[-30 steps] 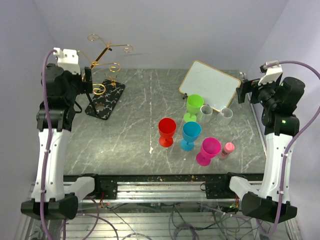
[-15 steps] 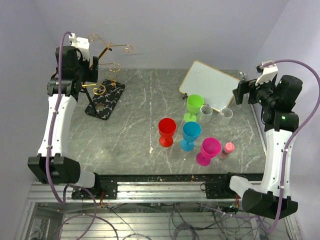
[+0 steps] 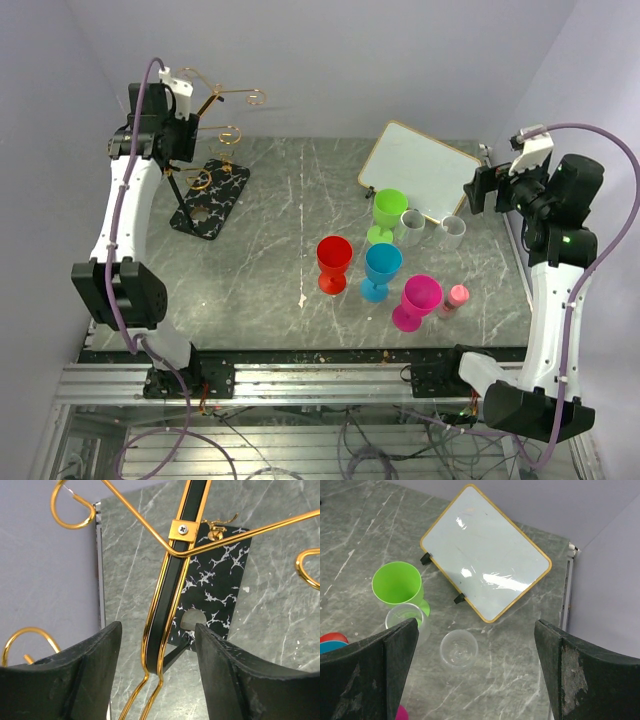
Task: Place the wine glass upside down on the wine glass rack
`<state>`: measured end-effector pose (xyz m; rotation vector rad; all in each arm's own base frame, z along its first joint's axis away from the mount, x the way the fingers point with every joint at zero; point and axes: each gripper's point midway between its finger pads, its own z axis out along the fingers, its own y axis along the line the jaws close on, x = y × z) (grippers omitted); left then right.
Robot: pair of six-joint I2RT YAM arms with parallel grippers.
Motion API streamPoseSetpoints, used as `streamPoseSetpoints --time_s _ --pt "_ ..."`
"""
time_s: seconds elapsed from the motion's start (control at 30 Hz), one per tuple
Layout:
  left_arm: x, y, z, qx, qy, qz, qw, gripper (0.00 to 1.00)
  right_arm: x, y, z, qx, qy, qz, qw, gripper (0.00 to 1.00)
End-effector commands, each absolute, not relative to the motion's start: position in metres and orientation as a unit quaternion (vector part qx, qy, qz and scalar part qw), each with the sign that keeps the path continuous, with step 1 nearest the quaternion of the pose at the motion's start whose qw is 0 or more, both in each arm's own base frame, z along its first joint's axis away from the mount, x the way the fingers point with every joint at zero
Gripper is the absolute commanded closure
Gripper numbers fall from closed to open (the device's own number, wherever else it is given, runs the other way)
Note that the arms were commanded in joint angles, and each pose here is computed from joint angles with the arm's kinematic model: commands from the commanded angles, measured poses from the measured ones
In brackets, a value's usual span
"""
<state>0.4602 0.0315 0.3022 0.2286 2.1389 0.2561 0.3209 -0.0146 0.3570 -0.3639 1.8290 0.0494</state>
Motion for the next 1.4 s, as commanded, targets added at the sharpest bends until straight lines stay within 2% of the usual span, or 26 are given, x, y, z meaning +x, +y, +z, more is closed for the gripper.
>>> streamPoseSetpoints --time_s 0.0,0.1,0.2,0.27,0.43,0.53,0.97,1.37 --pt "0.465 0.037 0.295 0.100 0.882 0.102 0.449 0.32 0.316 -0.014 0.352 -0.158 0.790 0.025 0.591 0.00" --pt "0.469 0.037 0.286 0.100 0.889 0.095 0.436 0.45 0.315 -0.013 0.350 -0.159 0.791 0.029 0.591 0.00" --pt "0.468 0.030 0.281 0.106 0.894 0.075 0.429 0.64 0.313 -0.012 0.346 -0.158 0.792 0.030 0.589 0.00" --pt "0.467 0.026 0.281 0.106 0.895 0.063 0.429 0.73 0.312 -0.013 0.344 -0.156 0.793 0.028 0.588 0.00" --pt "0.457 0.013 0.287 0.114 0.893 0.030 0.434 0.82 0.313 -0.014 0.344 -0.154 0.794 0.030 0.588 0.00" --pt "0.448 0.000 0.290 0.116 0.895 0.002 0.431 0.92 0.313 -0.014 0.344 -0.153 0.794 0.032 0.587 0.00" --pt "0.426 -0.082 0.307 0.103 0.886 -0.093 0.443 0.93 0.314 -0.013 0.339 -0.151 0.795 0.042 0.586 0.00" --pt "0.425 -0.104 0.340 0.076 0.865 -0.139 0.476 0.93 0.314 -0.014 0.336 -0.149 0.795 0.049 0.587 0.00"
